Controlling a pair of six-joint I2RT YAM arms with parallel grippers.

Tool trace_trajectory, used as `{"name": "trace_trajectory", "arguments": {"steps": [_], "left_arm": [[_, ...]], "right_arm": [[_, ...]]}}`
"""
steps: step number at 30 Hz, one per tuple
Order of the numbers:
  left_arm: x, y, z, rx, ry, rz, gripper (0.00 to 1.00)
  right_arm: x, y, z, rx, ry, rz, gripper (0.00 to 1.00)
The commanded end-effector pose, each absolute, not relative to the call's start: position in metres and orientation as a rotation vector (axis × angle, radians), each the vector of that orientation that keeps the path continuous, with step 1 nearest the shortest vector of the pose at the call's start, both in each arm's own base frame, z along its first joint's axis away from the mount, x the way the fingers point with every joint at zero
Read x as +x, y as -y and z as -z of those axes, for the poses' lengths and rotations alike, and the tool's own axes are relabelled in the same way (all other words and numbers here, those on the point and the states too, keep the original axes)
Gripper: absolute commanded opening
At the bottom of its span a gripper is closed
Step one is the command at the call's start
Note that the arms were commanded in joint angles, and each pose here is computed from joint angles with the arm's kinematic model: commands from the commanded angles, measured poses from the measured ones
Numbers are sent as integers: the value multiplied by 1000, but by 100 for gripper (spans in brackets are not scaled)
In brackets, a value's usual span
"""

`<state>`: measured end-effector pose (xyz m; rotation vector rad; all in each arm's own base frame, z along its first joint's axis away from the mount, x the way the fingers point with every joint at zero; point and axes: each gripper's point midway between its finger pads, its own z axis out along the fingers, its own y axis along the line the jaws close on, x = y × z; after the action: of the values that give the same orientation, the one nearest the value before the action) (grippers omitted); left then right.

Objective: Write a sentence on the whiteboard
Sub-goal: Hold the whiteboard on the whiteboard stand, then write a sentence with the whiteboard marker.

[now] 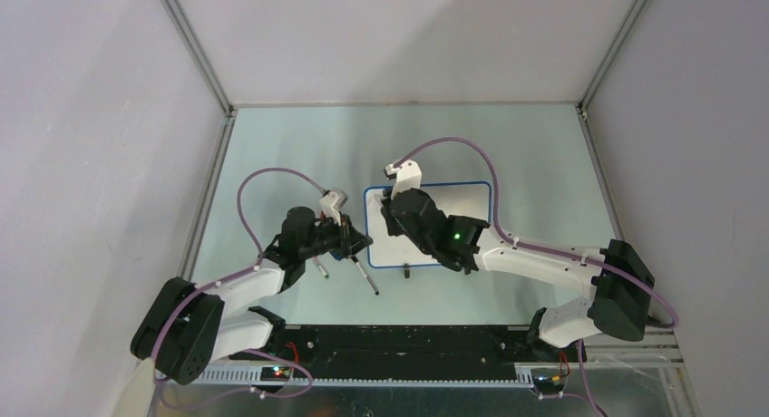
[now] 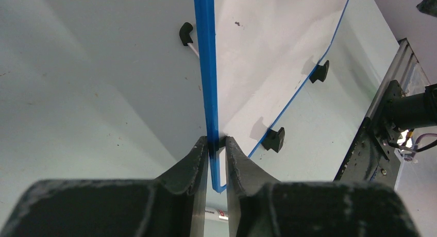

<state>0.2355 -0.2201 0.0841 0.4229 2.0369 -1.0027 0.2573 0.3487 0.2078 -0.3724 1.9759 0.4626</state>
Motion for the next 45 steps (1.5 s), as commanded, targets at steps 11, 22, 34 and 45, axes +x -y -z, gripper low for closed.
{"name": "trace_trajectory", "arguments": {"steps": [11, 22, 34, 45], "left_arm": [[246, 214, -95, 444, -1977, 915, 20], [246, 214, -95, 443, -1975, 917, 21], [240, 213, -94, 444, -1975, 922, 21], [239, 218, -91, 460, -1988, 939, 22]], "right_arm": [[254, -354, -258, -409, -1873, -559, 0], [242, -334, -274, -614, -1835, -609, 0], [255, -318, -286, -546, -1757, -781, 0], [238, -322, -281, -472, -1675, -760, 0]]}}
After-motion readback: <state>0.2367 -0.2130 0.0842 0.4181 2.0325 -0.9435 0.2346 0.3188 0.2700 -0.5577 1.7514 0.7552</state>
